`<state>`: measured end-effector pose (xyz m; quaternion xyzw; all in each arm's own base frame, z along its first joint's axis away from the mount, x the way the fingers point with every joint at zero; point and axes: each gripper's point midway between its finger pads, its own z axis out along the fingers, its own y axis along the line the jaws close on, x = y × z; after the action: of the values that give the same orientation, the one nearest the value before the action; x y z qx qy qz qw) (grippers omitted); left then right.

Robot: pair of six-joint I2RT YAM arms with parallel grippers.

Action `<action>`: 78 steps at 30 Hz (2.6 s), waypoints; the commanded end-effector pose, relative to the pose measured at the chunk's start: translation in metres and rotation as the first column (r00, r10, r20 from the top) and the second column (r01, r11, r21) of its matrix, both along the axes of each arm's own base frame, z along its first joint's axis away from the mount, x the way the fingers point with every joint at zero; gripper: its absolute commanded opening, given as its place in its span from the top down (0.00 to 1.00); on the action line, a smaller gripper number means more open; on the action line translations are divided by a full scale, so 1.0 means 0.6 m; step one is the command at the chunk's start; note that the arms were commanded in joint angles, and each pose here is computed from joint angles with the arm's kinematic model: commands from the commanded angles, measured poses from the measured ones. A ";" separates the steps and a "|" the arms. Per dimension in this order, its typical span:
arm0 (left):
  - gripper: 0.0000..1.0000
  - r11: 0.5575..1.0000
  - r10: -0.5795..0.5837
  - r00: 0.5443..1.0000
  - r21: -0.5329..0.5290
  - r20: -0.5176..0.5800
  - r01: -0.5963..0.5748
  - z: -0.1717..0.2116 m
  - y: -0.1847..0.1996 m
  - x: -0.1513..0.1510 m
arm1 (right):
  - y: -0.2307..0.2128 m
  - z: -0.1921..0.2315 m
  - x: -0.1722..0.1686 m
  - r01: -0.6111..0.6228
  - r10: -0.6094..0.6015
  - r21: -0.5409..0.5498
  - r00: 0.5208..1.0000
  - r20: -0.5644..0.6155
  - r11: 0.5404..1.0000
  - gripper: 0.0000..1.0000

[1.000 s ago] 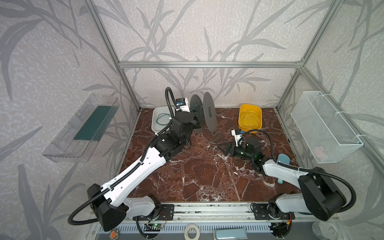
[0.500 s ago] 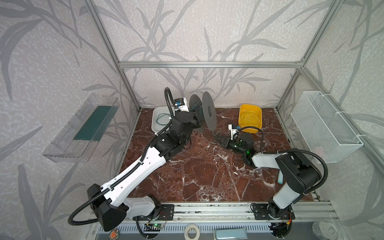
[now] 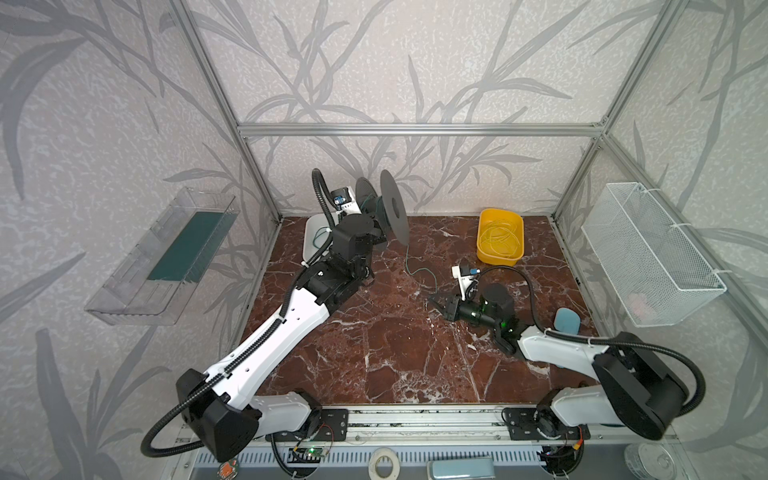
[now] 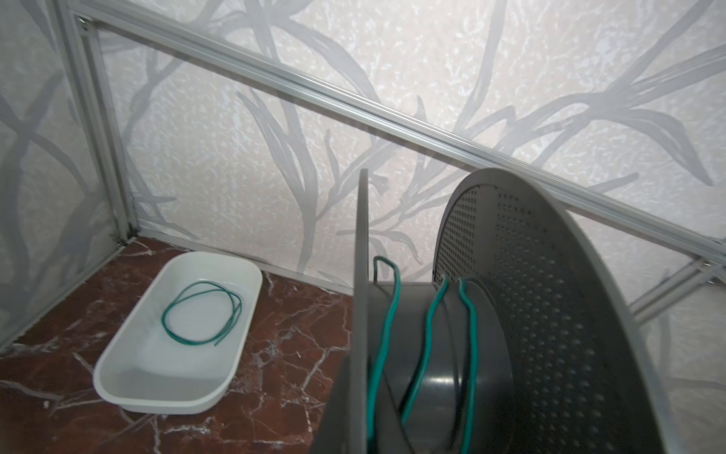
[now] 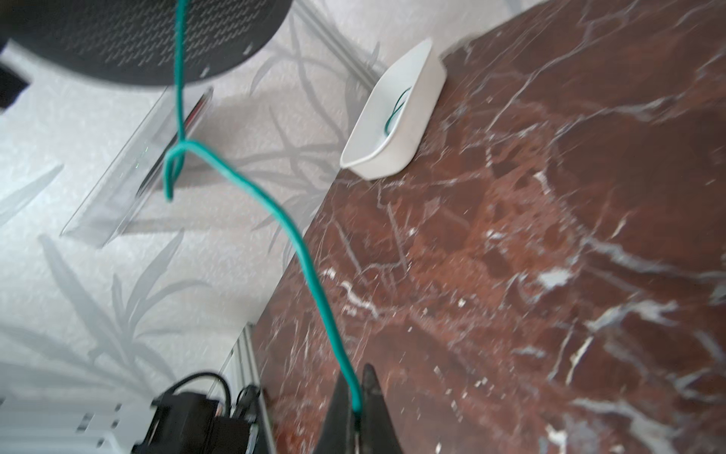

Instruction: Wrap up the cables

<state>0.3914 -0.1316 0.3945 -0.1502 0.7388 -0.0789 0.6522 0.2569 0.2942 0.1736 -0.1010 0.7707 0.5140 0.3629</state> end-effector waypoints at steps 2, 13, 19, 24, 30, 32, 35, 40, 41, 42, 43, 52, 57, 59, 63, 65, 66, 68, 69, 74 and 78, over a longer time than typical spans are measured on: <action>1.00 0.968 0.236 0.963 0.060 0.130 -0.245 0.054 0.068 0.031 | -0.008 -0.018 -0.080 -0.035 0.043 -0.176 0.998 0.042 0.984 1.00; 1.00 0.886 0.351 0.930 0.284 0.107 -0.367 0.005 0.087 0.104 | -0.054 0.109 -0.208 -0.081 0.120 -0.173 0.967 0.226 0.982 1.00; 1.00 0.856 0.347 0.937 0.390 0.053 -0.339 -0.039 0.074 0.127 | -0.074 0.189 -0.214 -0.063 0.105 -0.135 0.938 0.331 0.989 1.00; 1.00 0.839 0.293 0.956 0.482 -0.008 -0.253 -0.088 0.042 0.136 | -0.067 0.245 -0.198 -0.025 0.093 -0.158 0.895 0.436 0.987 1.00; 1.00 0.780 0.192 0.978 0.617 -0.083 -0.101 -0.146 -0.017 0.126 | -0.047 0.328 -0.159 0.060 0.068 -0.209 0.828 0.556 0.976 1.00; 1.00 0.762 0.164 0.981 0.644 -0.105 -0.058 -0.163 -0.030 0.115 | -0.043 0.355 -0.142 0.086 0.060 -0.220 0.811 0.581 0.972 1.00; 1.00 0.748 0.128 0.985 0.663 -0.113 -0.021 -0.178 -0.041 0.092 | -0.057 0.392 -0.098 0.151 -0.001 -0.201 0.801 0.598 0.968 1.00; 1.00 0.706 0.023 0.990 0.704 -0.137 0.081 -0.199 -0.080 0.045 | -0.081 0.438 -0.024 0.241 -0.083 -0.181 0.787 0.612 0.953 1.00; 1.00 0.693 0.000 0.990 0.714 -0.138 0.099 -0.203 -0.089 0.033 | -0.088 0.444 -0.005 0.254 -0.099 -0.175 0.790 0.606 0.951 1.00; 1.00 0.674 -0.028 0.989 0.727 -0.148 0.128 -0.208 -0.099 0.023 | -0.094 0.448 0.011 0.262 -0.115 -0.165 0.793 0.598 0.951 1.00; 1.00 0.650 -0.063 0.986 0.743 -0.157 0.160 -0.212 -0.111 0.010 | -0.101 0.450 0.029 0.272 -0.133 -0.156 0.799 0.586 0.949 1.00; 1.00 0.599 -0.237 0.944 0.730 -0.231 0.329 -0.218 -0.134 -0.096 | -0.177 0.397 0.191 0.395 -0.279 -0.160 0.832 0.479 0.904 1.00; 1.00 0.567 -0.387 0.887 0.693 -0.253 0.445 -0.202 -0.154 -0.158 | -0.198 0.331 0.262 0.418 -0.327 -0.169 0.857 0.399 0.892 1.00; 1.00 0.550 -0.458 0.854 0.675 -0.249 0.492 -0.188 -0.162 -0.183 | -0.195 0.298 0.288 0.420 -0.324 -0.203 0.867 0.379 0.885 1.00; 1.00 0.582 -0.511 0.829 0.618 -0.228 0.529 -0.152 -0.157 -0.206 | -0.194 0.233 0.324 0.418 -0.321 -0.262 0.883 0.342 0.870 1.00; 1.00 0.611 -0.526 0.823 0.578 -0.215 0.542 -0.131 -0.158 -0.210 | -0.201 0.182 0.343 0.427 -0.337 -0.298 0.889 0.309 0.853 1.00; 1.00 0.626 -0.540 0.818 0.556 -0.197 0.547 -0.119 -0.159 -0.212 | -0.202 0.165 0.347 0.424 -0.340 -0.305 0.893 0.294 0.852 1.00; 1.00 0.665 -0.564 0.812 0.500 -0.151 0.555 -0.088 -0.160 -0.213 | -0.195 0.112 0.352 0.393 -0.320 -0.329 0.913 0.254 0.859 1.00; 1.00 0.682 -0.568 0.812 0.477 -0.134 0.555 -0.075 -0.159 -0.211 | -0.191 0.087 0.351 0.376 -0.312 -0.337 0.922 0.232 0.863 1.00; 1.00 0.811 -0.548 0.836 0.236 -0.018 0.536 -0.005 -0.128 -0.166 | -0.166 -0.002 0.323 0.325 -0.296 -0.356 0.946 0.132 0.876 1.00; 1.00 0.897 -0.439 0.896 0.085 0.068 0.433 0.048 -0.075 -0.114 | -0.137 -0.048 0.281 0.265 -0.248 -0.431 0.964 0.097 0.862 1.00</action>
<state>0.3133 -0.1934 0.3394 0.1572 0.7879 -0.1127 0.5846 0.4235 0.2225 0.1571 -0.1026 0.8546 0.3125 0.4018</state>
